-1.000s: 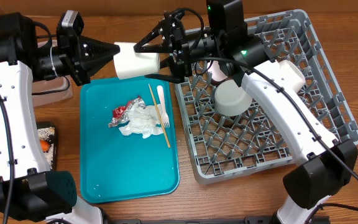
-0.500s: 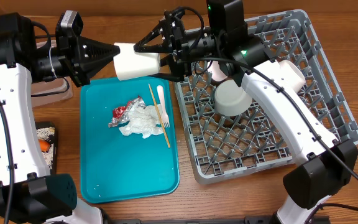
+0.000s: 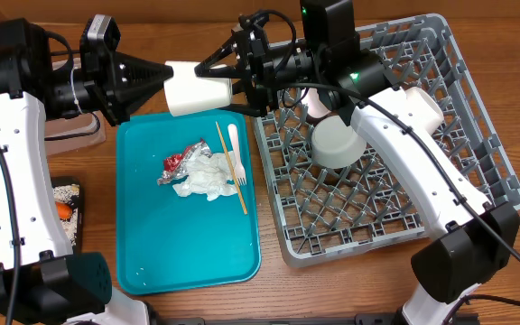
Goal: Sort waste into correct bins and load items into the dishwasher rack
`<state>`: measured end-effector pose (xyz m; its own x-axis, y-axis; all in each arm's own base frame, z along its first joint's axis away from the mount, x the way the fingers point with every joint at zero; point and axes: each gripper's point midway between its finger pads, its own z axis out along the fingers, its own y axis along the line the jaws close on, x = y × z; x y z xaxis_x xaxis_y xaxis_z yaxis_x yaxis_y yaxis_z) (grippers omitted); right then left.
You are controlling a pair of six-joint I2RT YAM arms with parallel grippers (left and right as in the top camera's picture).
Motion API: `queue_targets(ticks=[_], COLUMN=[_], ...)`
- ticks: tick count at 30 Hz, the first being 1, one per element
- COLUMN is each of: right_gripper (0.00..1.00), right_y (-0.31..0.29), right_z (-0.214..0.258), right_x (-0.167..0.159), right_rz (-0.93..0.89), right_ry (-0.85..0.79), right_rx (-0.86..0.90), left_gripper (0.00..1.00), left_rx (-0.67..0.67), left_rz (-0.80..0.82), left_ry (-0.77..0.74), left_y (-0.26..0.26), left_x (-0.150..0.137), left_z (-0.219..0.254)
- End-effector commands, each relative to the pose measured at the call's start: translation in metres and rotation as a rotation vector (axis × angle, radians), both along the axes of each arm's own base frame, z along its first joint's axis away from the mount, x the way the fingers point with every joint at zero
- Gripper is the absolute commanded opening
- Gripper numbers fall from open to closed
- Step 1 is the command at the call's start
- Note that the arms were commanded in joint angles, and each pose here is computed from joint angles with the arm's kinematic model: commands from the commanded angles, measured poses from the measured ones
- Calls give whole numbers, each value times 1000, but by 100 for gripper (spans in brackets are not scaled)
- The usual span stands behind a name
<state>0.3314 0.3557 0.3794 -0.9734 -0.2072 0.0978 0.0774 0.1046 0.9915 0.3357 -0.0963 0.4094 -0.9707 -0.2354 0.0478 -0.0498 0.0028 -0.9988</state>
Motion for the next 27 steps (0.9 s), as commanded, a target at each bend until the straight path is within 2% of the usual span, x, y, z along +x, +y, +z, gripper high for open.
queue_targets(ticks=[1,3,5,9,17,24,27], right_gripper=[65,63,62,58,44,40,36], right_y=[-1,-1,-1,0,-3,-15,-21], right_z=[10,10,10,12,7,-19,-24], right_x=[-1,-1,-1,3,20,43,52], right_rz=[1,1,0,-17,-98,-216,-257], right_ry=[-21,-20,-21,-45,-111,-139,-159], right_rx=[14,13,13,19,4,-95,-120], left_gripper=[25,37,42,42,41,42,43], left_rx=[1,15,24,82,352,429,513], left_rz=[-3,0,1,11,108,152,185], left_ry=[-67,-65,-68,-65,-44,-51,-48], left_y=[-2,-2,-2,-1,24,38,49], left_x=[-10,-9,-9,-6,14,22,28], left_z=[16,14,12,3,-39,-49,-60])
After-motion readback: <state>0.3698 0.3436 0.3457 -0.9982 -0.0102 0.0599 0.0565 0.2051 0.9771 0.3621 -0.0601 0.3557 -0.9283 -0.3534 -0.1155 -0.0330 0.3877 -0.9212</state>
